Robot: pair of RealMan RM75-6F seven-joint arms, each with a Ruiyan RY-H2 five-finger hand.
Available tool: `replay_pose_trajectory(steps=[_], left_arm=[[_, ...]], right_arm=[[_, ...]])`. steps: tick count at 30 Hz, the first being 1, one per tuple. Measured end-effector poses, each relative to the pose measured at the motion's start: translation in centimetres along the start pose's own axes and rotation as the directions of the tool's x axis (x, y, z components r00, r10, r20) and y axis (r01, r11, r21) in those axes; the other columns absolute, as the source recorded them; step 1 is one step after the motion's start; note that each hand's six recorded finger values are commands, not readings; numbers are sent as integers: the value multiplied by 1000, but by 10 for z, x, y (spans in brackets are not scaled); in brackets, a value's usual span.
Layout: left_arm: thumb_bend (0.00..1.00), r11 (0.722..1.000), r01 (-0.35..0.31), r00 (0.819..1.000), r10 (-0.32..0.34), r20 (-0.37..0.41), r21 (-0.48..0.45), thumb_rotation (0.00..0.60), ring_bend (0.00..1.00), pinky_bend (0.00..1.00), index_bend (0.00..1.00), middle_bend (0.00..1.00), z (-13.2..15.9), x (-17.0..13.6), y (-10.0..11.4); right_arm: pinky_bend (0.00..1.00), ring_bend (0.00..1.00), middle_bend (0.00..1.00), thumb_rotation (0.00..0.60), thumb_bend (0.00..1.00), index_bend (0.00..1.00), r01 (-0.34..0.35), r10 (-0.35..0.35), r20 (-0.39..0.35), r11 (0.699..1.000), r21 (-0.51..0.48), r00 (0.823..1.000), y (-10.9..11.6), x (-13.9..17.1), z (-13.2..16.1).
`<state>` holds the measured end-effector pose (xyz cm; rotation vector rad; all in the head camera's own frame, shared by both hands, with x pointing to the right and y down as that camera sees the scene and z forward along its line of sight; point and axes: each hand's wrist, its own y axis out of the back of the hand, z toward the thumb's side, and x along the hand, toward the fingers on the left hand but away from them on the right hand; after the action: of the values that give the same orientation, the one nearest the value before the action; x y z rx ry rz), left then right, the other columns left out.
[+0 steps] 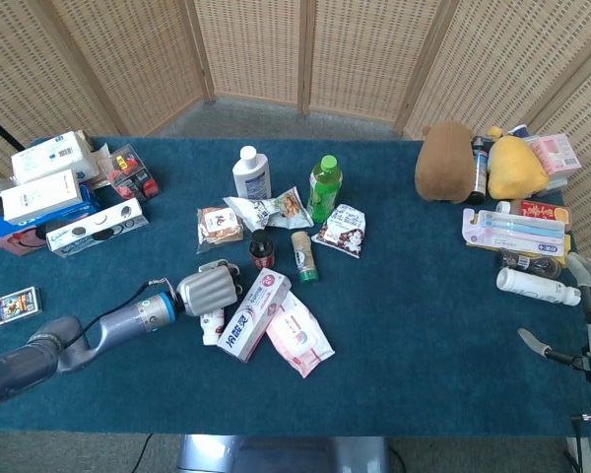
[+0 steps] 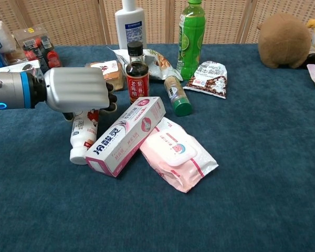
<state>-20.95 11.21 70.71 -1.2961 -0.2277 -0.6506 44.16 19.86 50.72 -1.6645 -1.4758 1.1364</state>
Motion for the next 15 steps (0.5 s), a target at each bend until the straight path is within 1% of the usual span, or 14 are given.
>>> replay_pose_trajectory(steps=[5, 8, 15], left_arm=[[0, 999, -32, 999, 32, -40, 1, 600, 779, 717, 812, 683, -22, -16, 11], [0, 999, -53, 996, 53, -76, 4, 600, 779, 717, 812, 683, -40, -31, 19], [0, 996, -82, 978, 84, -189, 16, 600, 779, 717, 812, 683, -88, -74, 40]], right_arm=[[0, 0, 0, 600, 0, 0, -2, 2, -3, 1000, 1, 1000, -1, 0, 1], [0, 0, 0, 600, 0, 0, -6, 6, -5, 1000, 4, 1000, -2, 1, 2], [0, 0, 0, 600, 0, 0, -16, 16, -12, 1000, 16, 1000, -5, 2, 5]])
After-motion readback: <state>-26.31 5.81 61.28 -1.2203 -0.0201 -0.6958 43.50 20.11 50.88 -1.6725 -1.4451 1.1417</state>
